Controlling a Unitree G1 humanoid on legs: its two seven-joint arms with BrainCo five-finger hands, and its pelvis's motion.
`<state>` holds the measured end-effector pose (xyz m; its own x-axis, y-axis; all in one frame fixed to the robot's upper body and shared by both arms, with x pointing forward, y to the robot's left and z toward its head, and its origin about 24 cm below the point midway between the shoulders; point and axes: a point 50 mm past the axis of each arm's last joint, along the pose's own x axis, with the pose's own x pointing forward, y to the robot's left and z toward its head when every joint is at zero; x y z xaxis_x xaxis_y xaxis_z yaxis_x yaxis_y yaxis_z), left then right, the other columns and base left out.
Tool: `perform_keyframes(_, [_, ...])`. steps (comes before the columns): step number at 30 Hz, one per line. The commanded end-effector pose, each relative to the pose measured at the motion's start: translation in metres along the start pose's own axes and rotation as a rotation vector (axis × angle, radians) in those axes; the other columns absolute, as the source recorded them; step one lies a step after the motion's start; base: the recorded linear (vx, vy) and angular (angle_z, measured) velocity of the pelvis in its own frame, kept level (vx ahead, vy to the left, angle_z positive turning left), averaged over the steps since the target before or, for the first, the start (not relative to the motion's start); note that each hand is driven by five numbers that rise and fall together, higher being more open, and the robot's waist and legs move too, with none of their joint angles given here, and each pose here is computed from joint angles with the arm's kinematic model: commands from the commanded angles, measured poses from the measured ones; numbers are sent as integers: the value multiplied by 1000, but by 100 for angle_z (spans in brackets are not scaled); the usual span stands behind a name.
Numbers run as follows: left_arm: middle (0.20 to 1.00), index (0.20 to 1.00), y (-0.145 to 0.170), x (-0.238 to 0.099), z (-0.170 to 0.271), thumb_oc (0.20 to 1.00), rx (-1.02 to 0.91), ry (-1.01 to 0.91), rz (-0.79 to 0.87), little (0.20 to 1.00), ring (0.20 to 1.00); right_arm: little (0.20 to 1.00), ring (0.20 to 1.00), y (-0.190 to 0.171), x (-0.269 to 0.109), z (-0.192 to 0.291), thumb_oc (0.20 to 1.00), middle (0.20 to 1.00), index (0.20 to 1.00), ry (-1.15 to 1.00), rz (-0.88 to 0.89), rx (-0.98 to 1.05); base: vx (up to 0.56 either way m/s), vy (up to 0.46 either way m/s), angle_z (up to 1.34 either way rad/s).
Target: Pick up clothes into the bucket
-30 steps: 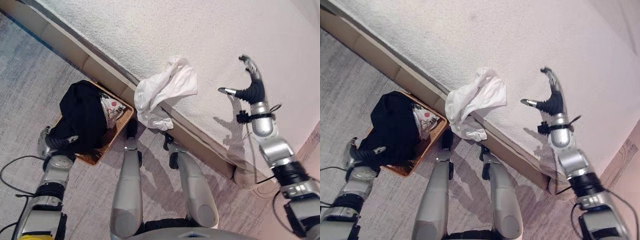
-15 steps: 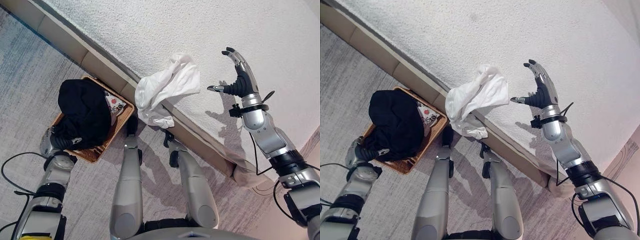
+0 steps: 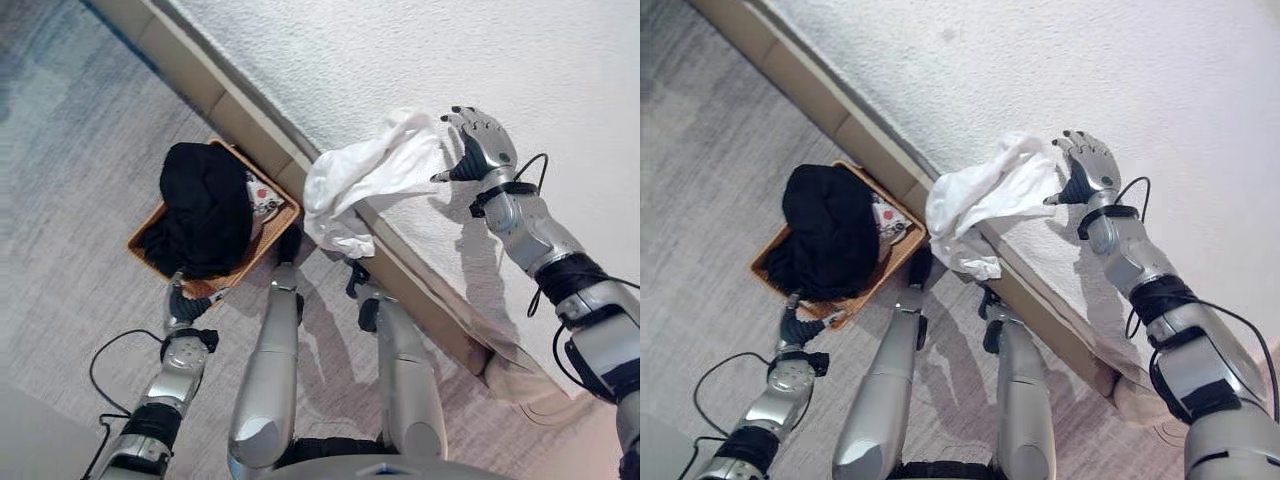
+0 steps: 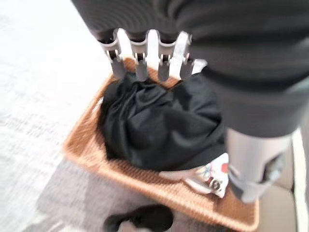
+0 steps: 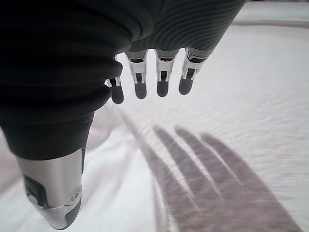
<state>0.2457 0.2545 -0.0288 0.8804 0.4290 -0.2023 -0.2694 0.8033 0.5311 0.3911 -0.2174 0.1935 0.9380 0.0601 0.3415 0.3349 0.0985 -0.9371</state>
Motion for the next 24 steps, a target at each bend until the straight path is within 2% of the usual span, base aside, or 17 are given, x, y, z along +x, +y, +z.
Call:
perform_keyframes(1, [1000,1000,-11,-11,-4,1000,-62,1,-49,1000,1000,1000,1000,-15,7,-9,1000,1000,1000,14,-46,-101,75,-66,14])
perform_keyframes(9, [1000,1000,-36,-15,-1,1000,-57,4,-153,1000,1000,1000,1000,-11,20,-4,1000,1000,1000,75,-35,-110,26,-51,9])
perform_keyframes(18, [1000,1000,-45,-12,13,1000,-75,-37,-168,1000,1000,1000,1000,-6,24,10,1000,1000,1000,69,-39,-58,4,-19,4])
perform_keyframes(19, [1000,1000,-45,-13,14,1000,-75,-40,-170,1000,1000,944,944,-4,25,11,944,944,944,69,-22,-70,0,0,0])
perform_keyframes(20, [1000,1000,-45,-12,16,1000,-78,-44,-171,1000,1000,598,598,-1,25,11,598,598,598,73,3,-76,0,0,0])
perform_keyframes(21, [1000,1000,-45,-11,16,1000,-79,-44,-172,1000,1000,200,200,1,25,10,200,200,200,77,24,-90,0,0,0])
perform_keyframes(24, [1000,1000,-46,-11,17,1000,-77,-46,-178,1000,1000,200,200,1,26,13,200,200,200,74,30,-68,0,0,0])
